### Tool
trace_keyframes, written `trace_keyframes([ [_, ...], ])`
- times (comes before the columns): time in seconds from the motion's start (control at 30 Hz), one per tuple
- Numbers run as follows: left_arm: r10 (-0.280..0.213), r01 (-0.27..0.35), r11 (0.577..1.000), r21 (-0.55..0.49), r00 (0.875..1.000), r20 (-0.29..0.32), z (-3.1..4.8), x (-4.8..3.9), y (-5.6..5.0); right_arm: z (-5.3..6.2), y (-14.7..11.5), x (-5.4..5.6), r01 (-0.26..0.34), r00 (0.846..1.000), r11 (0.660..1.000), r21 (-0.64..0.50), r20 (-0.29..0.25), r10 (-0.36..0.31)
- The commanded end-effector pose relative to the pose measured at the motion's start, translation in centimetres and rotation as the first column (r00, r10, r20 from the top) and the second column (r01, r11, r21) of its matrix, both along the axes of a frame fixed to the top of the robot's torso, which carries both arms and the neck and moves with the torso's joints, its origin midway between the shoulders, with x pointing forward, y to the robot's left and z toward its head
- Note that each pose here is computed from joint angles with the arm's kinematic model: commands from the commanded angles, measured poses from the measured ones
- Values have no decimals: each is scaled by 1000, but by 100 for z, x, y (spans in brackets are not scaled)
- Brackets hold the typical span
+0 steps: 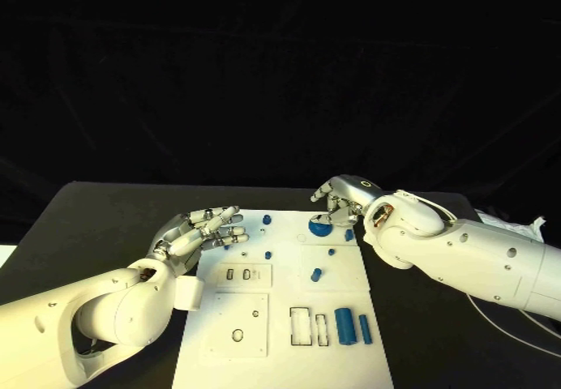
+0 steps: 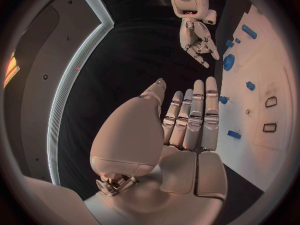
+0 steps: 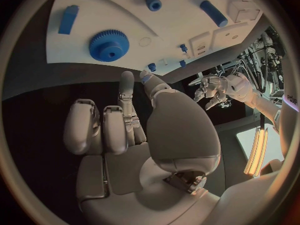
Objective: Assemble the parts on the task board
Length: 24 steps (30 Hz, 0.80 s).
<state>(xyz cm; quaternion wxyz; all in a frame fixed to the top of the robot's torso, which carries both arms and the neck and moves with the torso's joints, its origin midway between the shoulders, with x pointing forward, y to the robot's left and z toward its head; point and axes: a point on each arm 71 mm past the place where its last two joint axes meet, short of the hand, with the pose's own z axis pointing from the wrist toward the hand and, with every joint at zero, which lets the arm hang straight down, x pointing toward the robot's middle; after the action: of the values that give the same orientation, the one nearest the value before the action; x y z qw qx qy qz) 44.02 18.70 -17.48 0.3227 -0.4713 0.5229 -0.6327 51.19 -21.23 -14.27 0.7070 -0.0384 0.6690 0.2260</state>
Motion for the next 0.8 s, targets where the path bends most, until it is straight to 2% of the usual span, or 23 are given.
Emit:
trace_keyframes([
  [0.03,-22,22,1000,-14,1000,11,18,-4,-18,-84,-98,21,55,991,998,5,-120,-54],
  [0.33,-25,25,1000,-14,1000,10,15,0,-29,-167,-176,86,92,980,995,-41,-176,-98],
  [0.8,-27,27,1000,-11,1000,10,12,2,-36,-254,-132,133,89,970,993,-75,-218,-104],
])
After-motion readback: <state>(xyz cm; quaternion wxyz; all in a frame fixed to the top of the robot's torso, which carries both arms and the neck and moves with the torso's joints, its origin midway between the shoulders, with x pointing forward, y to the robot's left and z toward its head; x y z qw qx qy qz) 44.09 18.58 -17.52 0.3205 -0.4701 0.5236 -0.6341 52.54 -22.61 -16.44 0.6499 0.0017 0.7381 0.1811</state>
